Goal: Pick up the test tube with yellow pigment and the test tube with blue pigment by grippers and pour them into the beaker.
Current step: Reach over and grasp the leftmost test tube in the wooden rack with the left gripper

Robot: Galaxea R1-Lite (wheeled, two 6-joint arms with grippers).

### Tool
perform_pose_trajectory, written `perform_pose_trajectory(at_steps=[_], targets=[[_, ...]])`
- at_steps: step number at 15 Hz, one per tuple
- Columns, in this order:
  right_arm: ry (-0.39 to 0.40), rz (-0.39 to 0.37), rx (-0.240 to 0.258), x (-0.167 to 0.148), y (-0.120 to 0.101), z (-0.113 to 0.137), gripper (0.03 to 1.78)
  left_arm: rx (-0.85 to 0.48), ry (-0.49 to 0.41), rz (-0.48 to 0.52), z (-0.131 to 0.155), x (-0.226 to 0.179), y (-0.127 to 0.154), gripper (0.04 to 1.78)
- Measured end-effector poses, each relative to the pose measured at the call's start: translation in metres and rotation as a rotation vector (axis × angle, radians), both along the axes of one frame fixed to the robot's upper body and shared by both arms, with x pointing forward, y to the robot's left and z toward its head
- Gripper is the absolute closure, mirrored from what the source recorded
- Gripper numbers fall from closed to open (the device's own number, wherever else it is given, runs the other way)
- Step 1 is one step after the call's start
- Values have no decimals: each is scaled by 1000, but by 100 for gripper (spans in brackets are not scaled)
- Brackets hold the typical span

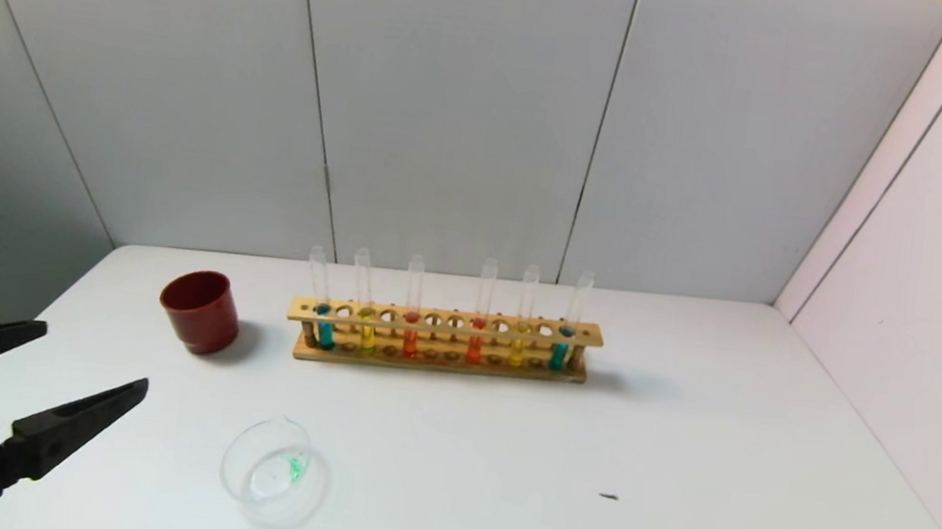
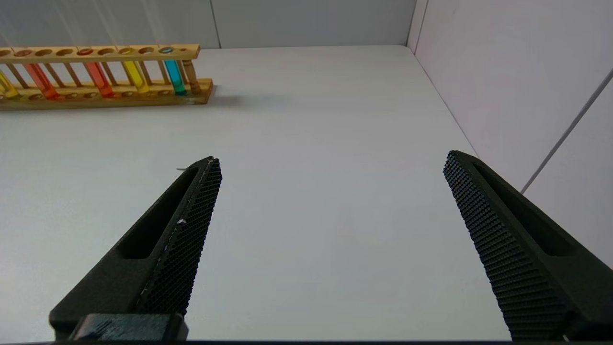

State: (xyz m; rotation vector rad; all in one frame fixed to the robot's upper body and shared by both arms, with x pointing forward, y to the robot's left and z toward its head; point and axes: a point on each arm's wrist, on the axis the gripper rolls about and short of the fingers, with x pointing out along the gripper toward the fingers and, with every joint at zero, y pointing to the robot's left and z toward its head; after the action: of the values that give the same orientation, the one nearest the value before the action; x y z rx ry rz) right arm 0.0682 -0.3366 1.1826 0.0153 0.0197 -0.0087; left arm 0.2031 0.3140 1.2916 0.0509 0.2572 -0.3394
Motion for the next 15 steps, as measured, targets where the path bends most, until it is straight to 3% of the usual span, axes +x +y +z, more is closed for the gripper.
perform_pose_trajectory(at_steps=[3,11,15], targets=[[0,0,0,0,0,0,11,-1,24,-27,-4,30,-14,7],[0,0,0,0,0,0,11,-12,33,53,-32,106,-56,7],[0,0,0,0,0,0,11,-13,-11,109,-51,140,-67,7]])
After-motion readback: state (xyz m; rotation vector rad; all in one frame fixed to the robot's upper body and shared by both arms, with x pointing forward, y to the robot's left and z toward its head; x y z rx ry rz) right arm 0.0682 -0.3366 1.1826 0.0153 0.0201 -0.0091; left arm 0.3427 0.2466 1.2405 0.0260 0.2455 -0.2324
